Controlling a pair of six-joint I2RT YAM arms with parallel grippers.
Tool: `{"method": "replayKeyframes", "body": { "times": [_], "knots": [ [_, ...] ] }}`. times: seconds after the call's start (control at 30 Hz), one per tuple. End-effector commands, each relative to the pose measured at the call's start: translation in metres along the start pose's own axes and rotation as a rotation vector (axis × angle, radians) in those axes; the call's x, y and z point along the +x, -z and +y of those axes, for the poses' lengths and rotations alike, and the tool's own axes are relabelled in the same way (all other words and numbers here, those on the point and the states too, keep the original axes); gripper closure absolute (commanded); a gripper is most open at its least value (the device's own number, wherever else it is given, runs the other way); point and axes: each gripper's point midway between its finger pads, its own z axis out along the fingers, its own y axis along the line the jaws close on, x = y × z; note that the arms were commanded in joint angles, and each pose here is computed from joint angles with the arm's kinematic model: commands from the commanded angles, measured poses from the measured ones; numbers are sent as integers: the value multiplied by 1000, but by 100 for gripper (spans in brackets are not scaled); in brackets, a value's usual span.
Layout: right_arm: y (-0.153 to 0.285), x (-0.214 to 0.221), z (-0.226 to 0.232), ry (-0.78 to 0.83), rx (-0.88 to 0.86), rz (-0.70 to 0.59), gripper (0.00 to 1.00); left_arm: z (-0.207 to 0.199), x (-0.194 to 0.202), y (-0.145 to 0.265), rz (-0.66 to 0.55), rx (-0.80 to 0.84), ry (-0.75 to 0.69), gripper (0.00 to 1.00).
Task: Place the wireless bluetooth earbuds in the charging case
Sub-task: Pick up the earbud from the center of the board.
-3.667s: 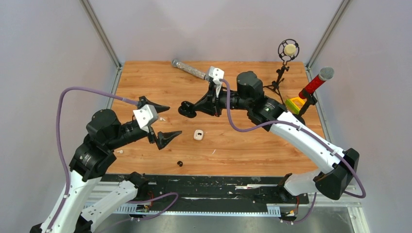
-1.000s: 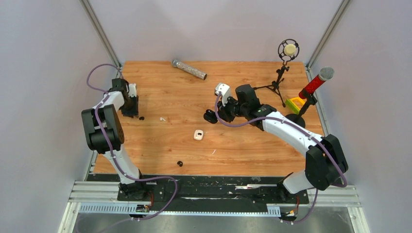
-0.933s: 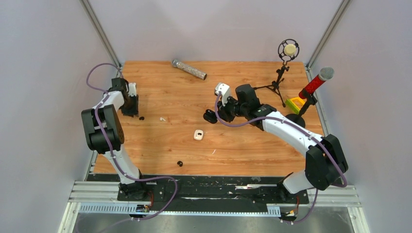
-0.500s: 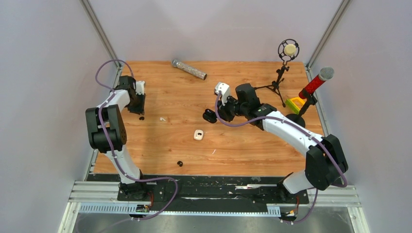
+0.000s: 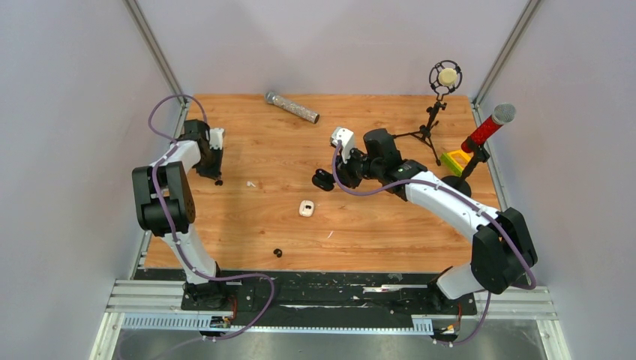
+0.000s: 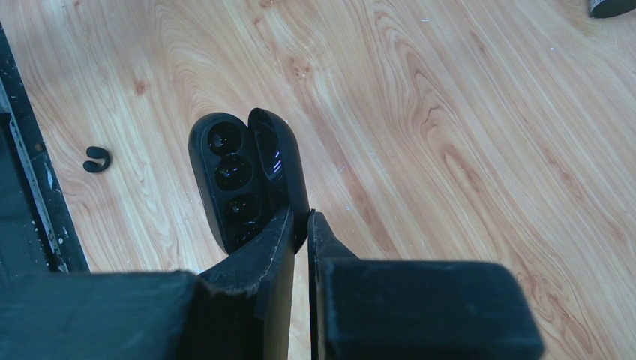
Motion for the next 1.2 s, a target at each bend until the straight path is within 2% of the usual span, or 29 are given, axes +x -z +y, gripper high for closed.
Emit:
{"method": "replayKeyframes", "body": {
  "times": [0.0,0.5,1.17],
  "knots": [
    [8,-30,4,36,-20,-76,100,2,-5,7,-31,-4,-28,75],
    [12,-33,9,34,-41,-85,100,-2,17,19,-37,-14,-64,76],
    [11,-33,11,32,-54,-82,100,-12,20,11,-62,53,-142,72]
  ]
}}
